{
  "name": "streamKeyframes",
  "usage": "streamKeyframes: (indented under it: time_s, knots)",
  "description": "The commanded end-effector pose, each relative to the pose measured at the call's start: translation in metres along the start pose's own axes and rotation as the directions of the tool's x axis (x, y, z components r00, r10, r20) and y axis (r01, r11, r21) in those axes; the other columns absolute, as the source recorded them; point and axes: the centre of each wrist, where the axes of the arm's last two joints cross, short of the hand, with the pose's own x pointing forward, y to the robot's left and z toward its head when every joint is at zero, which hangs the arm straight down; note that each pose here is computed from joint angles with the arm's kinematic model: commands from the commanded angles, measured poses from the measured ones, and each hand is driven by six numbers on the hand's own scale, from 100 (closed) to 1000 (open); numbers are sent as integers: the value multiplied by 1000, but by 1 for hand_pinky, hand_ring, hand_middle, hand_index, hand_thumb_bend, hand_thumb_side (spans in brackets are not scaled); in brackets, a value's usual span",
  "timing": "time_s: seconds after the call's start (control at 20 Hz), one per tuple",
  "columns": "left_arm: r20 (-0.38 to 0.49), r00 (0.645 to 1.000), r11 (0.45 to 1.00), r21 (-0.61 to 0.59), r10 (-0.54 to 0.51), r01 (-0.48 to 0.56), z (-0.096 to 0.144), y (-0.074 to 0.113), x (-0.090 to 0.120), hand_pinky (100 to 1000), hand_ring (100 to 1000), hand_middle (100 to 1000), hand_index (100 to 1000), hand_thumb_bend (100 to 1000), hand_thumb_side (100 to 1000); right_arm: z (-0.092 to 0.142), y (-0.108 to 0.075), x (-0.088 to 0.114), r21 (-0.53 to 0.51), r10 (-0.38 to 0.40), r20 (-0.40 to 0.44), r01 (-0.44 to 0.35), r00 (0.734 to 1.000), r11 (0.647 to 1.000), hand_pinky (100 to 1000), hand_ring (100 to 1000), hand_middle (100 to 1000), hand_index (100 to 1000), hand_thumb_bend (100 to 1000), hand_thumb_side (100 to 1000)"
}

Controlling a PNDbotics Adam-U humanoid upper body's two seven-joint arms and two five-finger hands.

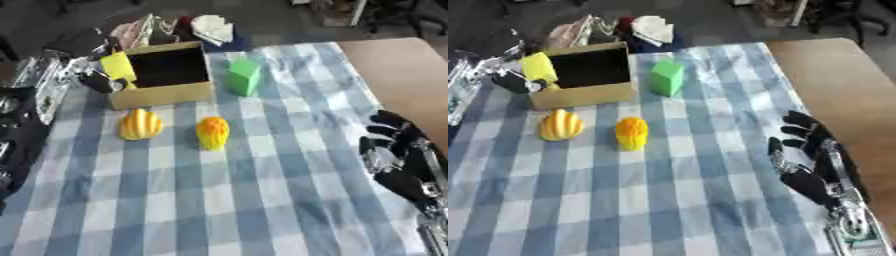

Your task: Pick up objects on the table and place them in the box.

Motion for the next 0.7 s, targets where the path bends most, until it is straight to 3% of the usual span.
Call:
streamKeyframes:
  time_s: [0.05,0.25,0.55,0.6,0.65,0.7]
  knots:
    - [-21,1000,999,37,-15,16,0,13,-9,750,738,768,855,536,363,-3,-4,5,7,11,23,-11,1000,1000,735,807,803,874,194,223]
    - [-49,998,998,54,-43,45,2,23,-11,805,813,843,901,683,466,-3,-4,5,7,11,22,-11,1000,1000,735,807,804,874,192,223]
    - [-26,1000,981,194,-1,7,14,49,-18,777,761,787,860,701,487,-4,-6,5,-2,15,24,-15,1000,1000,735,807,804,874,206,221]
    - [-4,1000,976,217,8,-7,19,57,-19,767,740,768,853,682,549,-4,-6,5,-4,17,24,-16,1000,1000,735,808,804,874,208,221]
    - [19,1000,972,233,15,-19,24,63,-20,763,733,762,850,696,490,-4,-7,5,-6,18,25,-17,1000,1000,735,808,804,874,208,221]
    - [48,999,970,242,17,-28,30,70,-21,753,711,743,841,693,489,-4,-7,5,-8,19,26,-19,999,1000,735,808,804,874,207,222]
